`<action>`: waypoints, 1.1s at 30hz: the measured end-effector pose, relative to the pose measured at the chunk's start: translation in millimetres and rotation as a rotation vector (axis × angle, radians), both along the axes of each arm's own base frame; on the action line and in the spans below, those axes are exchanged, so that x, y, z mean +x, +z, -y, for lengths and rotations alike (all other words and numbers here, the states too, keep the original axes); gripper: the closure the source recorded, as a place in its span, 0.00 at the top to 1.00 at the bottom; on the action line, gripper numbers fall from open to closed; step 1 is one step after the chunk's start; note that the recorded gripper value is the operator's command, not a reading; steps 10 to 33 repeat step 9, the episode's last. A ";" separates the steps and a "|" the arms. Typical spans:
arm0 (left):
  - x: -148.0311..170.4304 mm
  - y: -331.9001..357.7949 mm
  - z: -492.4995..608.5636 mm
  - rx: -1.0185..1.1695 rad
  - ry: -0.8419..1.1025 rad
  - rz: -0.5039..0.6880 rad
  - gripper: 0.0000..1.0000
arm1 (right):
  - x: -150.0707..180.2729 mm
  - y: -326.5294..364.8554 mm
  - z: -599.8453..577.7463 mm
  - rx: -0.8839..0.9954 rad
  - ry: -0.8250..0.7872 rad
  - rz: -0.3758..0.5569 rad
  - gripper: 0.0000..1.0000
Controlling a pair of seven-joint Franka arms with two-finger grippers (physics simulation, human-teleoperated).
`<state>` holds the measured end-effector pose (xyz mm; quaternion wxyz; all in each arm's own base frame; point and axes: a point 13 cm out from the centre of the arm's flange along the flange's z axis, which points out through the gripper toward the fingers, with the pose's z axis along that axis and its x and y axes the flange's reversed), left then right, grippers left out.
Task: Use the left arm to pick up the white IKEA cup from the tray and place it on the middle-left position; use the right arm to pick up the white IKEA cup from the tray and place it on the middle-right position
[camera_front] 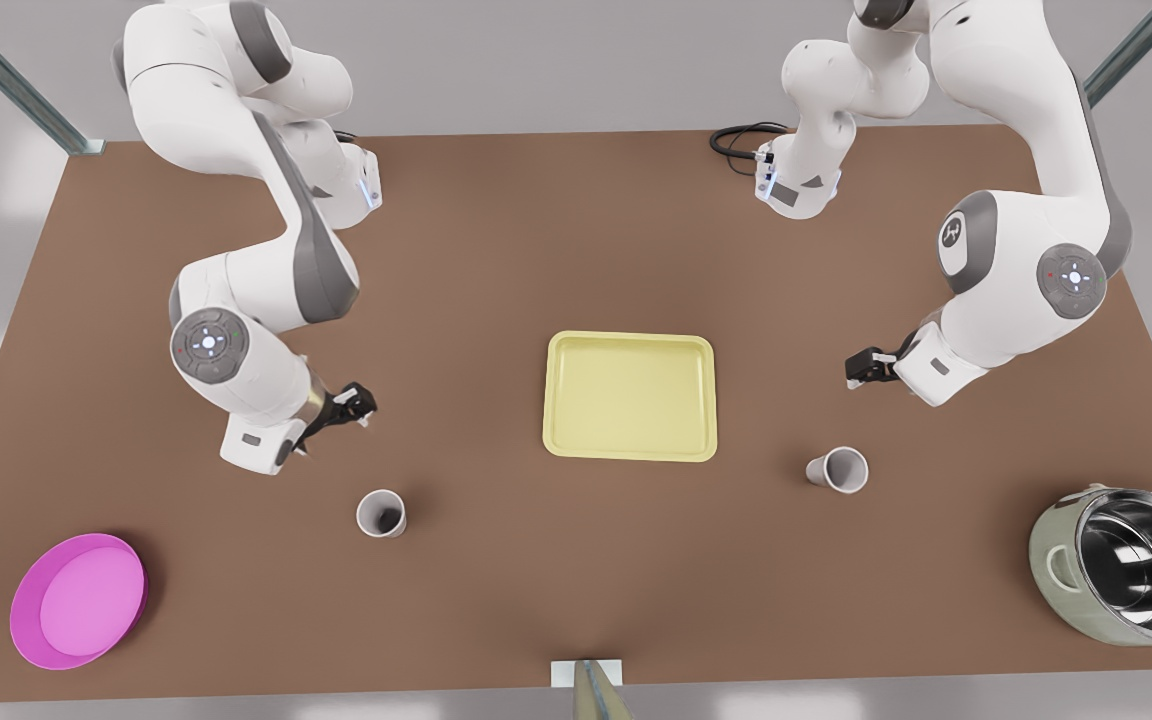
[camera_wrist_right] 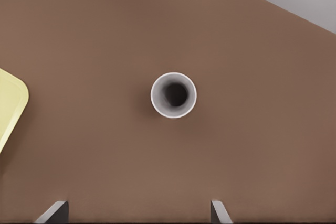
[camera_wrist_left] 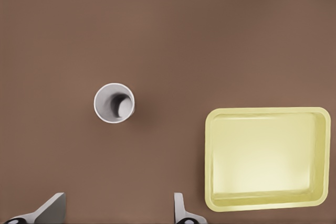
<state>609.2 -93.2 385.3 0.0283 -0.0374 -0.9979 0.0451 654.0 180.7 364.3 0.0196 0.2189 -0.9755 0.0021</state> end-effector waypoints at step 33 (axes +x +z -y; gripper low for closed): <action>-0.7 -0.4 -0.3 0.002 0.008 -0.003 1.00 | 6.2 -4.0 64.0 -0.071 -0.042 -0.022 1.00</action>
